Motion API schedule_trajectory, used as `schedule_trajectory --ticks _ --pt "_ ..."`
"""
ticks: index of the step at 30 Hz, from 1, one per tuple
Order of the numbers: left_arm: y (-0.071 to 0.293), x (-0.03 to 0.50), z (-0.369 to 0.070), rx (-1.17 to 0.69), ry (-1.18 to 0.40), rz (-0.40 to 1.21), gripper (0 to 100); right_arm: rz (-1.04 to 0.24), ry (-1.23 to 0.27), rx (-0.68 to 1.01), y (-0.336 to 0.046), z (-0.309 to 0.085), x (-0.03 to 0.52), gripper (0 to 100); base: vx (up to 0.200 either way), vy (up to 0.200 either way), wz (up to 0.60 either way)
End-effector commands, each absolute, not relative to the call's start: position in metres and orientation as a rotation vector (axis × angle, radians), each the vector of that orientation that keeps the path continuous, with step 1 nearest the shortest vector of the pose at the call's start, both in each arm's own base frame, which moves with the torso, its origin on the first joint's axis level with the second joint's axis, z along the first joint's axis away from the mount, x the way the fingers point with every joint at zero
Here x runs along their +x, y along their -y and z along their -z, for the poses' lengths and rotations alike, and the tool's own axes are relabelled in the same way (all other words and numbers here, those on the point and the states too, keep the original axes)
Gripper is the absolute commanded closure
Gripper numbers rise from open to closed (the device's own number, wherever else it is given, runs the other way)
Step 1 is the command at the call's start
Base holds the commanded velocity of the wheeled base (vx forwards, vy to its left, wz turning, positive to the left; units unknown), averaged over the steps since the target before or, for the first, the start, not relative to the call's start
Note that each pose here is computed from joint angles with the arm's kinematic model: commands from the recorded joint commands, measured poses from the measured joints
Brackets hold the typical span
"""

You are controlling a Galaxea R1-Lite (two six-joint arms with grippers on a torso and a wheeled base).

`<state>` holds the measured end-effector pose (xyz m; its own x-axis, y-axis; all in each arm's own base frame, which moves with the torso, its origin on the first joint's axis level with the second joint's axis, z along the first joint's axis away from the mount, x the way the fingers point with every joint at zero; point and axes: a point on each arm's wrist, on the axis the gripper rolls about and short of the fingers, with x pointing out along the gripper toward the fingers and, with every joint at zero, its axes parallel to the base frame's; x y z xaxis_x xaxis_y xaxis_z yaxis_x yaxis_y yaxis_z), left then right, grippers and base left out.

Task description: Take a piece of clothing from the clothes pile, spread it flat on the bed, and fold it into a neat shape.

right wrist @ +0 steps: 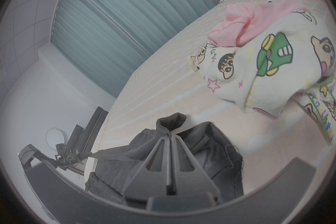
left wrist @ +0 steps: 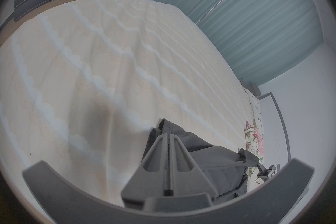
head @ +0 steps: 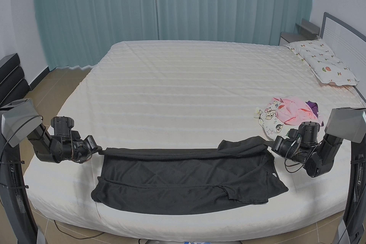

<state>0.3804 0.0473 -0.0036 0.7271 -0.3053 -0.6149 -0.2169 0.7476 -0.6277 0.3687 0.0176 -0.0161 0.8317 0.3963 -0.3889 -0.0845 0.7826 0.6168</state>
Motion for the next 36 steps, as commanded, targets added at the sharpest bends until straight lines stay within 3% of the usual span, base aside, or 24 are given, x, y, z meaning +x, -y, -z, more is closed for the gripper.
schedule_trajectory --ticks 1,36 --pt "-0.049 0.376 0.002 -0.749 -0.777 0.046 100 -0.268 -0.543 0.618 -0.016 0.017 0.365 100 0.000 0.000 0.00" --pt "-0.050 0.320 0.011 -0.622 -0.833 0.068 100 -0.305 -0.615 0.567 -0.008 0.028 0.335 100 0.000 0.000 0.00"
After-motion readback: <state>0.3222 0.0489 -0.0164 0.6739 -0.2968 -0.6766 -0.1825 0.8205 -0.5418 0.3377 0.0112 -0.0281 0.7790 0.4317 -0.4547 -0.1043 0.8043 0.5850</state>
